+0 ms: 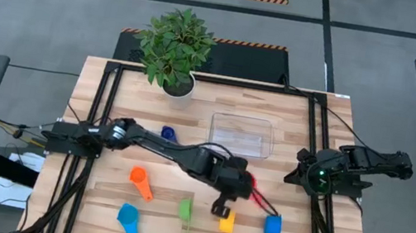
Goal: Nest measuring cups in basket
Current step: Put the red measuring cup into the transparent bin
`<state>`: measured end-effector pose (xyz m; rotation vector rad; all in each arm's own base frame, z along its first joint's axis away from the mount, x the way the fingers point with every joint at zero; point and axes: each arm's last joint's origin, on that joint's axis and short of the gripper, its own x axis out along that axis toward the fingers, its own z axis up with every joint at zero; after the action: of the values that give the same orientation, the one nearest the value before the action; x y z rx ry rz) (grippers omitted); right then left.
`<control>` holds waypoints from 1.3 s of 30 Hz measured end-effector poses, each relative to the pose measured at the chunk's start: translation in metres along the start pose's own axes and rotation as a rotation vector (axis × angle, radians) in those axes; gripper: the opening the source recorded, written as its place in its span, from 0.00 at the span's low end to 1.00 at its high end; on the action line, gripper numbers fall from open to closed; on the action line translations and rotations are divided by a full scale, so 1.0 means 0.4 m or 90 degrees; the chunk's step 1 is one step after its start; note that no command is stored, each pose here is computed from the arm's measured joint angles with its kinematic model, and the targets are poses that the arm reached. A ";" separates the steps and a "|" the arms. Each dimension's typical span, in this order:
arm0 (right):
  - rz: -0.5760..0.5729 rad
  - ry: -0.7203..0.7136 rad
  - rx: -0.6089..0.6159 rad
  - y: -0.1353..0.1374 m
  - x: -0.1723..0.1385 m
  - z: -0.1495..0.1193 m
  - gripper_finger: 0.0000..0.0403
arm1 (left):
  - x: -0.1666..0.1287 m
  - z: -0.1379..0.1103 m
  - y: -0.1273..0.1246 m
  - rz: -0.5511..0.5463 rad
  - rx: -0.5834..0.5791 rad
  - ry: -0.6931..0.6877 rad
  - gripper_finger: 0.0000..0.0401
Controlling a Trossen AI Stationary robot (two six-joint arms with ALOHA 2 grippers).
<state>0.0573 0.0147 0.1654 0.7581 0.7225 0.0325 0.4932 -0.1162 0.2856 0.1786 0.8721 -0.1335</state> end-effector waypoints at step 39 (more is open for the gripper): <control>0.005 -0.005 -0.005 0.002 -0.001 0.002 0.23 | 0.152 -0.135 0.313 0.169 -0.311 0.135 0.13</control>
<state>0.0578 0.0148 0.1664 0.7525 0.7110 0.0390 0.5152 0.0146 0.2173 -0.1523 1.0572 0.3513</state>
